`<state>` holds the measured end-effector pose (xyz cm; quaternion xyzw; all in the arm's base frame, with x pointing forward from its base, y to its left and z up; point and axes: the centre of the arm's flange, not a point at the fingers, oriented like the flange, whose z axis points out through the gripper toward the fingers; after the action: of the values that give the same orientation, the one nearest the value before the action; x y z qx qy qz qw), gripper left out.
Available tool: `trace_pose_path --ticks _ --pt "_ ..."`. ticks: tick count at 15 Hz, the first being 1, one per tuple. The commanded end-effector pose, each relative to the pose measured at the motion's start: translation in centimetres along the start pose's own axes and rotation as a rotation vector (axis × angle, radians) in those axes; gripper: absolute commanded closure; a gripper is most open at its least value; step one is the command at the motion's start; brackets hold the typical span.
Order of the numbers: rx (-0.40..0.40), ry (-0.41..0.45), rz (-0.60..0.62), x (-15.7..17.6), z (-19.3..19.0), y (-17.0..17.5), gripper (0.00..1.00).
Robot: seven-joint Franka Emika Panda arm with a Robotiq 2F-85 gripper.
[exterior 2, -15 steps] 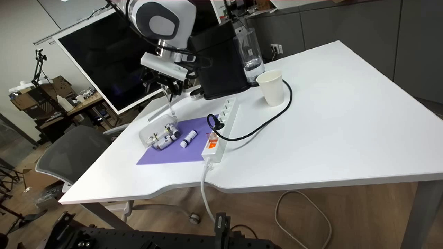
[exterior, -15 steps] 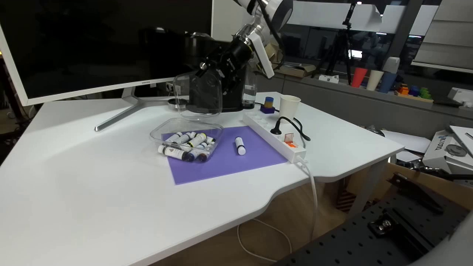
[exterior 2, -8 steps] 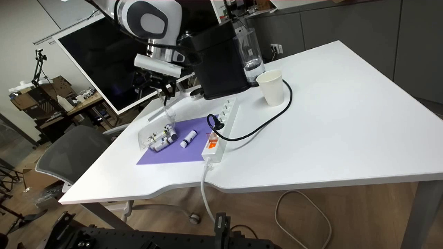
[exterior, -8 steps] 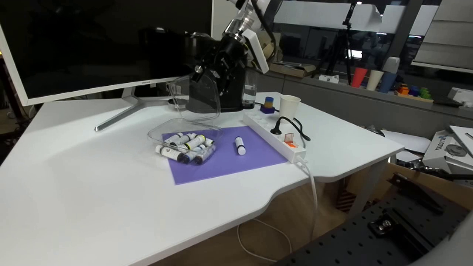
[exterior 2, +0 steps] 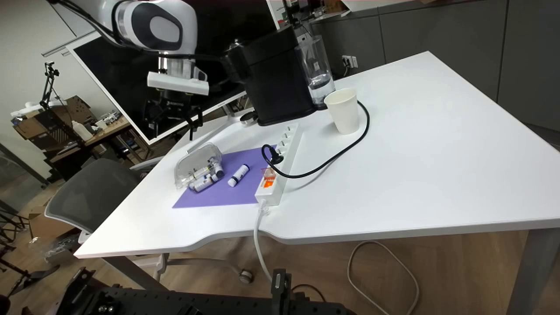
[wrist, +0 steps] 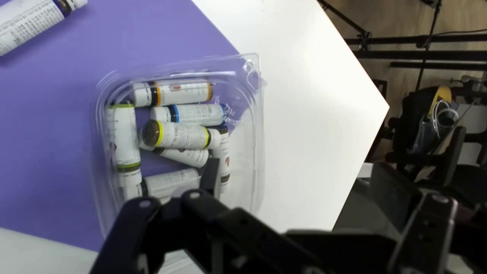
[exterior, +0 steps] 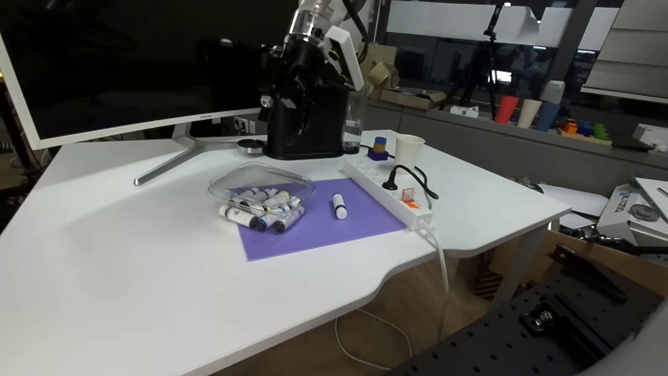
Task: Close the lid of the clear container
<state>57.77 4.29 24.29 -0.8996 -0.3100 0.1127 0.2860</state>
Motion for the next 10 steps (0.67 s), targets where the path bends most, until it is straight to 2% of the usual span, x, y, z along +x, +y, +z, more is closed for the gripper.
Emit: trace_pose_path --ticks 1,6,10 --pt "-0.052 -0.067 0.049 -0.9 -0.3 -3.3 0.00" --pt "-0.221 -0.118 0.240 -2.2 -1.6 -4.6 0.00" --pt "-0.335 -0.158 0.378 -4.4 -3.4 -6.1 0.00"
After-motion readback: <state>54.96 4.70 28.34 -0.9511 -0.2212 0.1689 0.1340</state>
